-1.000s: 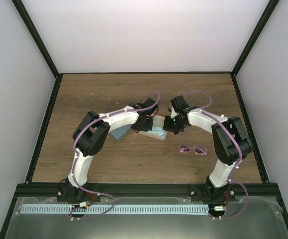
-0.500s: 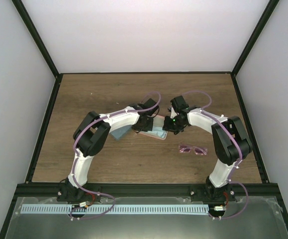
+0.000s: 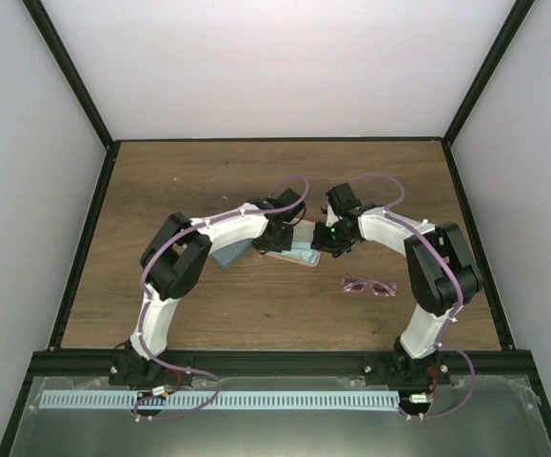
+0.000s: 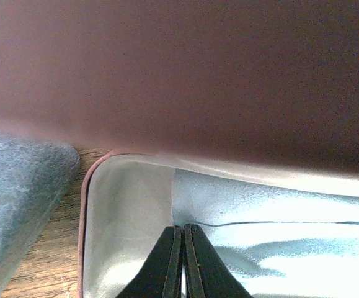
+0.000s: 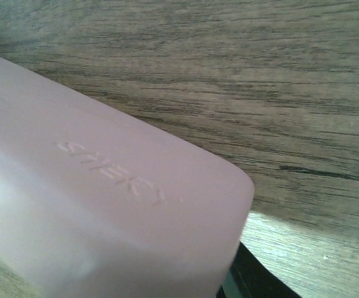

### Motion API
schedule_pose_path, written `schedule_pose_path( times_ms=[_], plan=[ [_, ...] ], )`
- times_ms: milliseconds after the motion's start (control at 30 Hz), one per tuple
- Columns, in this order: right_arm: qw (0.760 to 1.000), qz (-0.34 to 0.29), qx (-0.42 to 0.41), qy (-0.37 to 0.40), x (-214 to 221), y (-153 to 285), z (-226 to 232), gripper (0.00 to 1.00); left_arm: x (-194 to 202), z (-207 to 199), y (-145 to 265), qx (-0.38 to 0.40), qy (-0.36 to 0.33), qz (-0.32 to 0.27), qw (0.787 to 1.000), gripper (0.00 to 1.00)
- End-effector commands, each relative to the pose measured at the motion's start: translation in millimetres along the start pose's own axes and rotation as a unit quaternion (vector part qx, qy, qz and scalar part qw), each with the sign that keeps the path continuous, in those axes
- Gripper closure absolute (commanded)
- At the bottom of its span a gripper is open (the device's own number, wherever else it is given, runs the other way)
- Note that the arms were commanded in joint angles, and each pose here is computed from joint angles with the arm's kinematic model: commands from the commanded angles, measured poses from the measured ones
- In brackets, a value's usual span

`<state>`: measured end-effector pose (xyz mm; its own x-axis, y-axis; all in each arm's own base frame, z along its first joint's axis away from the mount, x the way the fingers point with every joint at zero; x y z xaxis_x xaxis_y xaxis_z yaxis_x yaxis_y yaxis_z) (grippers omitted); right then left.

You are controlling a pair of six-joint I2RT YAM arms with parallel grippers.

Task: Organize the sunglasses
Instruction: Adjust the glasses cleaning cloth in the sunglasses case.

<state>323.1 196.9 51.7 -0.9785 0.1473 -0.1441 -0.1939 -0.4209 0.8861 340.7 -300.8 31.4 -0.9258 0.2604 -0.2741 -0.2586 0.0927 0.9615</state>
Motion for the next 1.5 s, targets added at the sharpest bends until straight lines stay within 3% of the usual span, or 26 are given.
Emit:
schedule_pose_path(
  times_ms=[0,767,1167,1467],
  plan=[
    [1.000,0.005,-0.001,0.006,2,-6,2,0.76,-7,3,16,-0.010,-0.006,-0.015,1.000,0.96],
    [1.000,0.005,-0.002,0.009,-2,-8,4,0.76,-5,14,7,-0.044,-0.012,-0.007,0.999,0.96],
    [1.000,-0.009,-0.012,0.015,-8,6,14,0.76,-28,5,26,-0.030,-0.017,-0.037,0.999,0.73],
    [0.999,-0.031,-0.029,0.014,-6,30,22,0.74,-35,-10,46,0.022,-0.016,-0.057,0.998,0.75]
  ],
)
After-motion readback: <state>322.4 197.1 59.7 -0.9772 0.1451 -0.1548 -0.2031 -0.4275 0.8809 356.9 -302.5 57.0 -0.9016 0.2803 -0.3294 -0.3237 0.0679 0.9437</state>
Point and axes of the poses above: each gripper's point midway between its finger pads, its own y axis back along the fingers, its own z axis along the line the jaws close on, x = y × z, the point moved 1 cm from there along y, back along the fingers, and after that the axes turned 7 degrees about -y, right-handed, at the moved point
